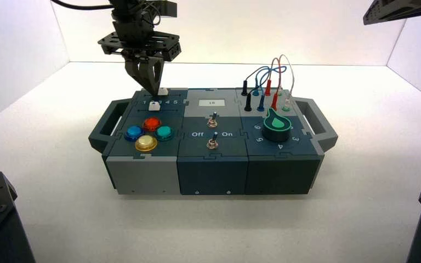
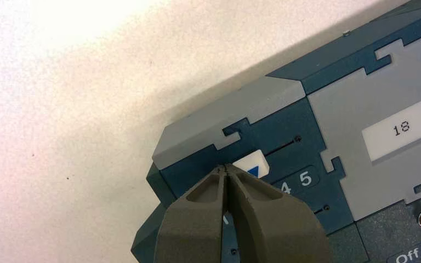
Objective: Move the top slider to position 5.
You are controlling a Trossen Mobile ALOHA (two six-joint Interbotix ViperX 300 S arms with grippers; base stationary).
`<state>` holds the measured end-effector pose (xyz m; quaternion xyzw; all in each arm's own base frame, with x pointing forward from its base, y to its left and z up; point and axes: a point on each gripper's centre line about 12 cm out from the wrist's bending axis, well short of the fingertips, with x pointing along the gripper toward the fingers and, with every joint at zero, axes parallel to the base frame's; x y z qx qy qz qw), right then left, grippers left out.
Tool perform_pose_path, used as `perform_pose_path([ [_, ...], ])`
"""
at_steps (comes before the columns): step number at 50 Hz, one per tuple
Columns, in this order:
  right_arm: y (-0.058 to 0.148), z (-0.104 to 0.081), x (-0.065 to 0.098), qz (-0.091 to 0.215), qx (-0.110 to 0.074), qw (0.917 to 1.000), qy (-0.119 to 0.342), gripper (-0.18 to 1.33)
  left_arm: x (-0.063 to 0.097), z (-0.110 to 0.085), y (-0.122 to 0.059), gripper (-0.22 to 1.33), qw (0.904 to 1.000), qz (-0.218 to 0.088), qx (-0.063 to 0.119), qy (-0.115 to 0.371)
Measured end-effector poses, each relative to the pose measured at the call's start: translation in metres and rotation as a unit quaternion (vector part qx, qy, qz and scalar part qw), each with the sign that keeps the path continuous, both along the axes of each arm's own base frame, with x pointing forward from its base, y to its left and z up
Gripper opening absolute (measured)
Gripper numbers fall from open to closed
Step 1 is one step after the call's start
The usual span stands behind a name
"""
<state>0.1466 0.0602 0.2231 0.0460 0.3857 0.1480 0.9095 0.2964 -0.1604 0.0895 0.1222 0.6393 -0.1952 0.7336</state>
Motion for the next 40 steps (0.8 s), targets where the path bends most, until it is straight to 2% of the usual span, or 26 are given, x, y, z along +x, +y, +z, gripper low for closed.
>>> perform_pose_path([
  [18,0.000,0.000,0.000,0.000,0.001,1.0000,0.000,-0.15,0.002,0.004,-0.010,-0.16,0.9999,-0.011,-0.004,-0.007],
  [40,0.000,0.000,0.000,0.000,0.000,1.0000,0.000,-0.15,0.001,-0.001,-0.019,-0.17,0.9997,-0.024,-0.002,-0.003],
])
